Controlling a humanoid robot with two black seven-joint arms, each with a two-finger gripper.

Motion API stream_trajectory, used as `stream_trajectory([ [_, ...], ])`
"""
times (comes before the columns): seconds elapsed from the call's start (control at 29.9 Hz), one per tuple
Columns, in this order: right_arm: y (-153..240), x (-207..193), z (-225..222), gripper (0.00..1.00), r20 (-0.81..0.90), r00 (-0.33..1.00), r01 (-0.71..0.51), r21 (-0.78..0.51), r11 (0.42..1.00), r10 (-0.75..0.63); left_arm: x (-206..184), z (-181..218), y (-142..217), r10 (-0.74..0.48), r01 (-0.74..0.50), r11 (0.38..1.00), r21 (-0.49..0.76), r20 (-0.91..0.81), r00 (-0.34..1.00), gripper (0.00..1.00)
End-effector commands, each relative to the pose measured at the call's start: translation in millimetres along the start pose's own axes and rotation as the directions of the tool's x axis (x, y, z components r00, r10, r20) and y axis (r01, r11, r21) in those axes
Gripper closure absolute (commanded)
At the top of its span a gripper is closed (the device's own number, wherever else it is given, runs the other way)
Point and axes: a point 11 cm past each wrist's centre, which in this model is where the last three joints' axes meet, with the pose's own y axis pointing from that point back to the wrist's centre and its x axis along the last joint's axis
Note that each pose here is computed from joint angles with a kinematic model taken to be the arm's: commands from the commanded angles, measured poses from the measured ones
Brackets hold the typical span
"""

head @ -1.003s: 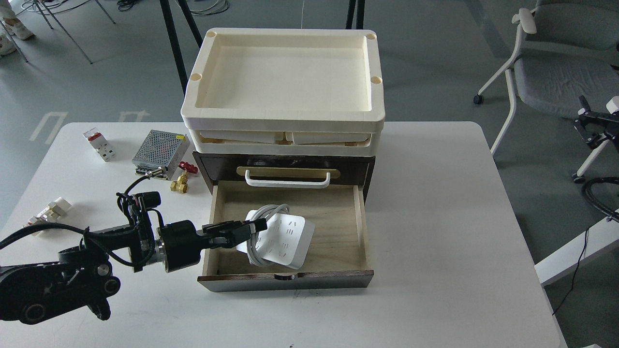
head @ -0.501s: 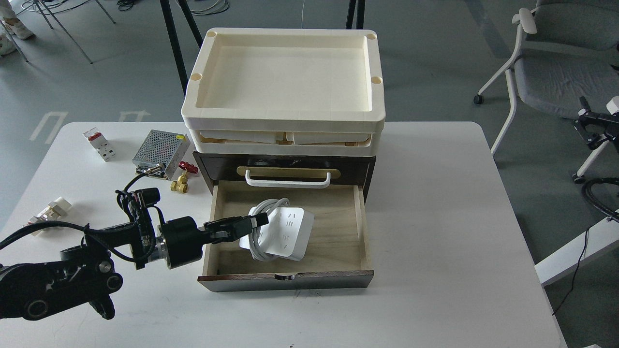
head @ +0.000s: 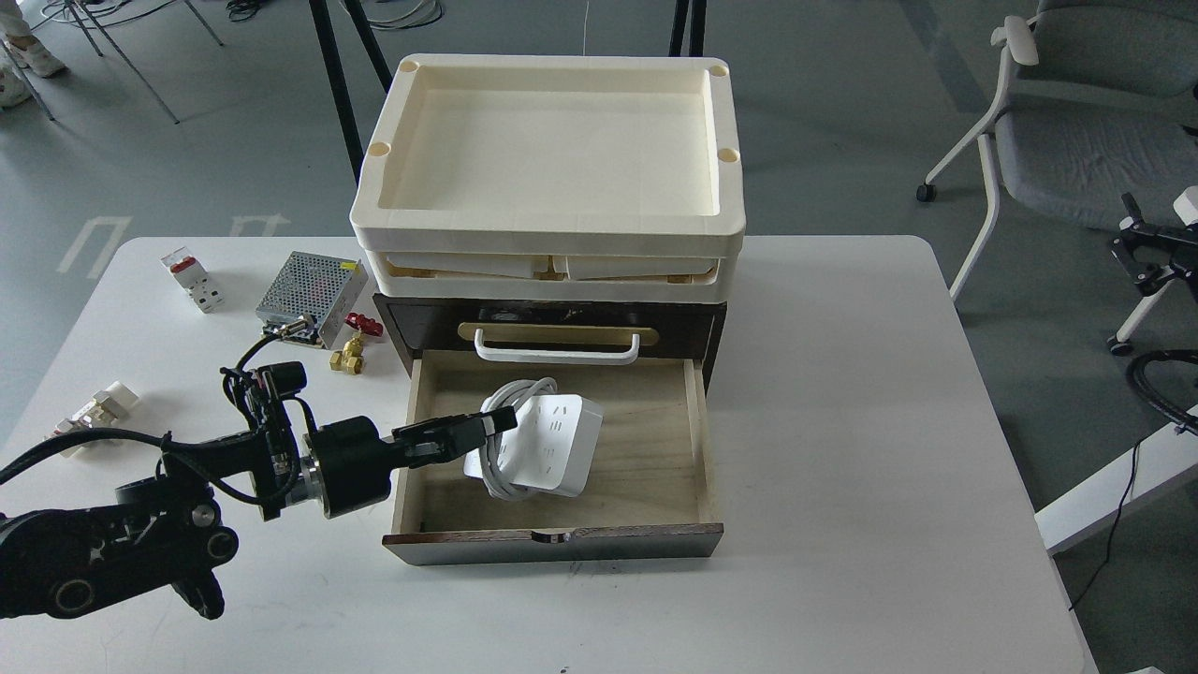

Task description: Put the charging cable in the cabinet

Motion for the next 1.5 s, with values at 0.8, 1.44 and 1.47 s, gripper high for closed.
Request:
stream_trajectory([
  [0.8,4,5,2,0.0,0.001,1.0,-0.012,-0.005,1.0,0.012,-6,-17,-20,0.049,-0.049,0.998,0.031,-0.015,0.999,0.49],
  [1.44,8,11,2,0.0,0.003,1.0,-0.027,-0.001,1.0,0.027,30,-48,92,0.132,-0.125,0.964,0.235,-0.017,0.991,0.46],
  [1.47,8,11,3,0.0,0.005,1.0,-0.027,-0.002,1.0,0.027,31,-53,100,0.144,-0.133,0.957,0.258,-0.024,0.989,0.46],
])
